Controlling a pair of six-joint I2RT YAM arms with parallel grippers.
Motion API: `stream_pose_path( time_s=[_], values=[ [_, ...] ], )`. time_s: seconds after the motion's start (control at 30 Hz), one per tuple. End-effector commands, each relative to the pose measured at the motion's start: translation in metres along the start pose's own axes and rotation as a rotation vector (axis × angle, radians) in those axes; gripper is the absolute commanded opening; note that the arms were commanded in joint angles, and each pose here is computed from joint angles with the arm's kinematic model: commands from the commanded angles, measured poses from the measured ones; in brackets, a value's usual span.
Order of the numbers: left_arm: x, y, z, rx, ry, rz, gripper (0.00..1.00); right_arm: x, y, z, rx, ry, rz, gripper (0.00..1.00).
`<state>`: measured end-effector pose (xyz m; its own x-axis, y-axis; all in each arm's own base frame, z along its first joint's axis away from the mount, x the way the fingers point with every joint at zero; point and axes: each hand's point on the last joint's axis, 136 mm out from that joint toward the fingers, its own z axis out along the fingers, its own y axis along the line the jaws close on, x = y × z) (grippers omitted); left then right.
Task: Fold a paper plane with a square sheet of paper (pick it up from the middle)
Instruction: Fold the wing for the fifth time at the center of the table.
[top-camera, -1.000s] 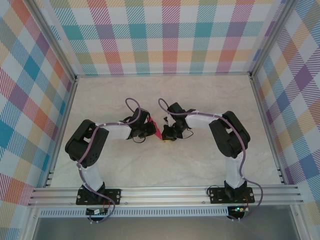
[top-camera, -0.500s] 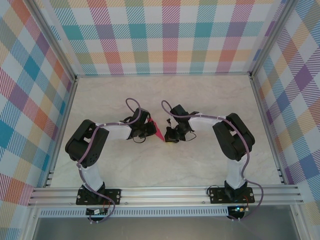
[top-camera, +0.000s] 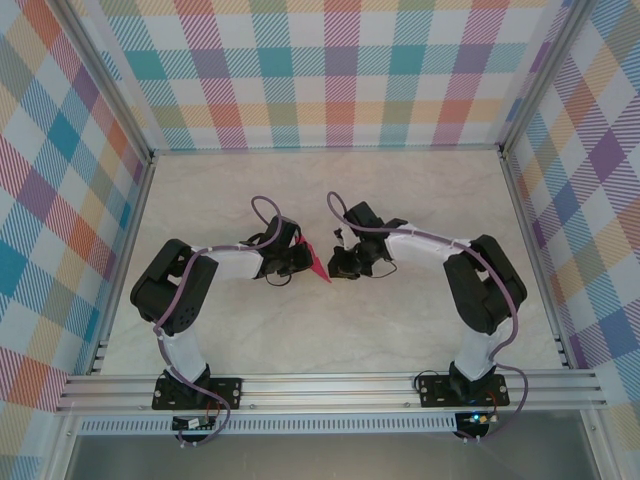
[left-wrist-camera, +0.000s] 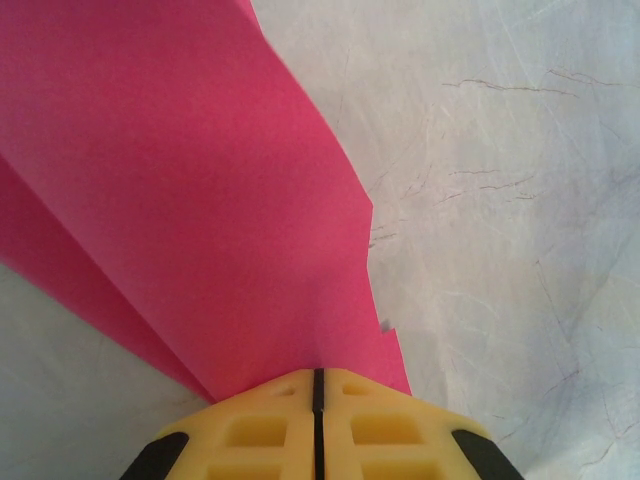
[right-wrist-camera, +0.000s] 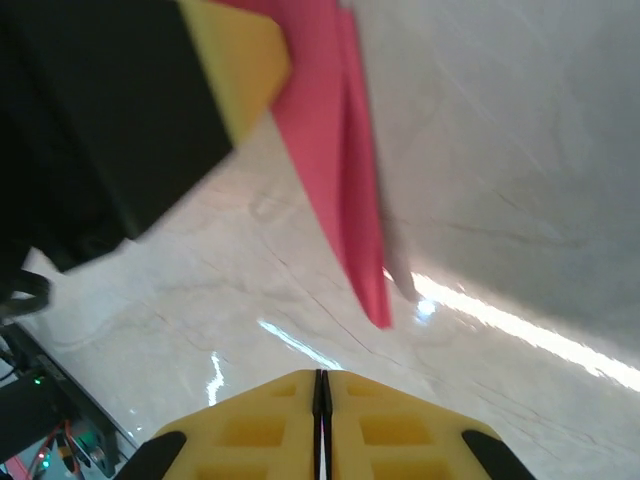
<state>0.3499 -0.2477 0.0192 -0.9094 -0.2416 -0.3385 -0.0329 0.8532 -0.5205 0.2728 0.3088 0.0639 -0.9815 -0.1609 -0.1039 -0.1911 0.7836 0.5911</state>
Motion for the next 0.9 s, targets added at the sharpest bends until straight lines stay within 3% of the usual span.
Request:
stream_pose_path(
  time_s=[0.0, 0.37, 0.67, 0.87],
  values=[
    [0.043, 0.047, 0.013, -0.165, 0.139, -0.027, 0.08, -0.006, 0.011, 0.011, -0.017, 0.03, -0.005, 0.12],
    [0.044, 0.048, 0.014, -0.17, 0.143, -0.029, 0.08, -0.008, 0.01, 0.038, 0.029, 0.091, -0.019, 0.13],
    [0.045, 0.049, 0.013, -0.174, 0.143, -0.028, 0.08, -0.006, -0.013, 0.047, 0.116, 0.105, 0.022, 0.12],
    [0.044, 0.049, 0.013, -0.175, 0.142, -0.025, 0.08, -0.003, -0.019, 0.046, 0.088, 0.105, 0.059, 0.12]
  ],
)
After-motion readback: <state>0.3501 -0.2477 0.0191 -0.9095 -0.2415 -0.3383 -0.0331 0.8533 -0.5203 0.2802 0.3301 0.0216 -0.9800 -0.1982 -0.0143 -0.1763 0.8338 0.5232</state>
